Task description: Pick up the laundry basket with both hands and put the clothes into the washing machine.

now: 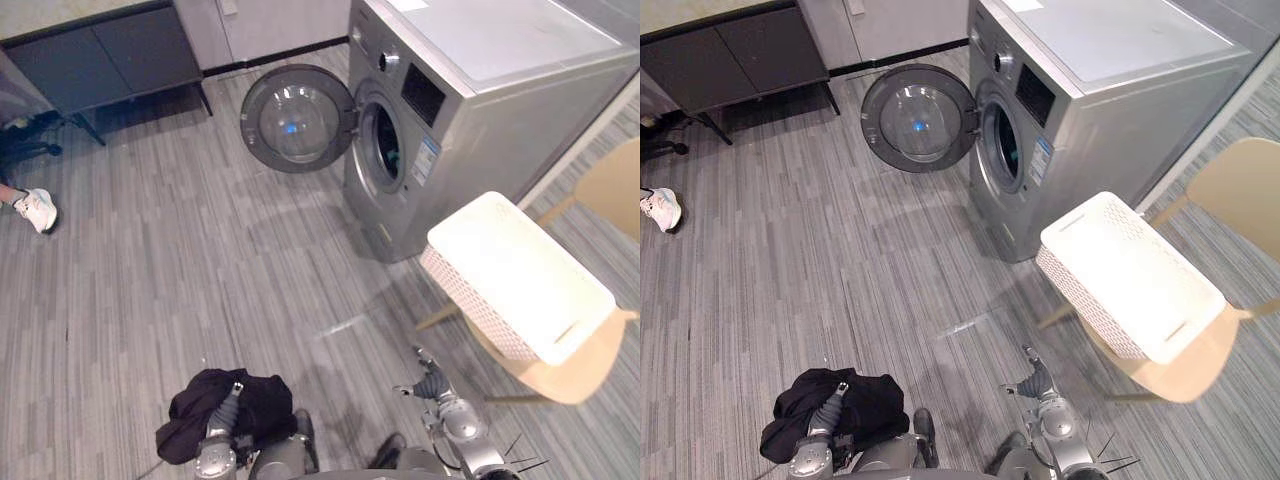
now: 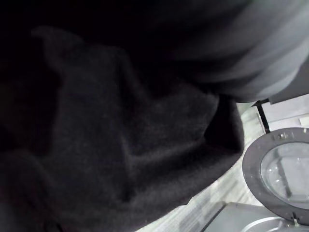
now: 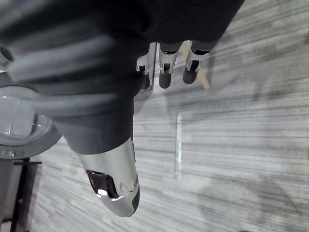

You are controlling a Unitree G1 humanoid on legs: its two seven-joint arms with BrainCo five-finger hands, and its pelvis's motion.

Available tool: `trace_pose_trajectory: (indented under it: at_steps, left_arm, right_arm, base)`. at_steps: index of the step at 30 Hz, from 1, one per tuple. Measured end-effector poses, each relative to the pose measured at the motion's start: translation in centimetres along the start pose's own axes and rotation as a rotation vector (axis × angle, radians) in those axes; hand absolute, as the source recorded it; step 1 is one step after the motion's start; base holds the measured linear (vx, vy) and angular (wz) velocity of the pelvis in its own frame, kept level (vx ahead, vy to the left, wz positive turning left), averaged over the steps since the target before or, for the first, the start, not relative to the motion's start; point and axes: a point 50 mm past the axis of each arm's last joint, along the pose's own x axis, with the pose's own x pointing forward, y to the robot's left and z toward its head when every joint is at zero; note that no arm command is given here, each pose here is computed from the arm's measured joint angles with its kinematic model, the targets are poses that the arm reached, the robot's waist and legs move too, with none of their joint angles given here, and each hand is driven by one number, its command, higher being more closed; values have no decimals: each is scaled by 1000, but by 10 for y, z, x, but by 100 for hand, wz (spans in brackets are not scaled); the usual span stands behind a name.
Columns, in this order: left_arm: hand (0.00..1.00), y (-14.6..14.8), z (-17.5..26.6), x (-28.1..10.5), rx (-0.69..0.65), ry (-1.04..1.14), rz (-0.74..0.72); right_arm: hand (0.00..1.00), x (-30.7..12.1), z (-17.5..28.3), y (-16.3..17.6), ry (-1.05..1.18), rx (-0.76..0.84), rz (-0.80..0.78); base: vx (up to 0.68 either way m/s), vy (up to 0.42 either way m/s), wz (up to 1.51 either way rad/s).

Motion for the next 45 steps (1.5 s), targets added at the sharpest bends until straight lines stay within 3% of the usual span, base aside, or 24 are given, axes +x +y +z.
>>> trace_pose_trajectory:
  at_steps: [6,10,16,19,27,32,38,45]
  left_arm:
    - [100,9,24,11,50,-85,-10]
    - [100,-3,44,18,53,-145,-45]
    - [100,-15,34,12,12,-115,-60]
    - [100,-20,25,5,-22,-88,-60]
    - [100,-43,61,9,-39,-214,-138]
    - [100,-51,41,4,-22,-142,-166]
    - [100,-26,31,7,43,-111,-118]
    - [100,-21,37,13,55,-116,-98]
  right_arm:
    - [0,-6,-6,13,24,95,11]
    - [0,-6,-8,8,30,110,-1]
    - [0,-11,-6,18,18,142,16]
    - [0,-11,8,24,-39,185,10]
    - [0,-7,15,9,-72,247,-62]
    - [0,-9,0,9,-8,215,-70]
    - [0,-15,-13,31,60,216,-6]
    - [0,-3,-6,29,65,168,3]
  base:
    - [406,53,104]
    - [503,-110,90]
    - [633,-261,54]
    - [648,-232,-70]
    - [422,-12,-78]
    - [288,352,-177]
    - [68,264,-182]
    - [124,53,-146]
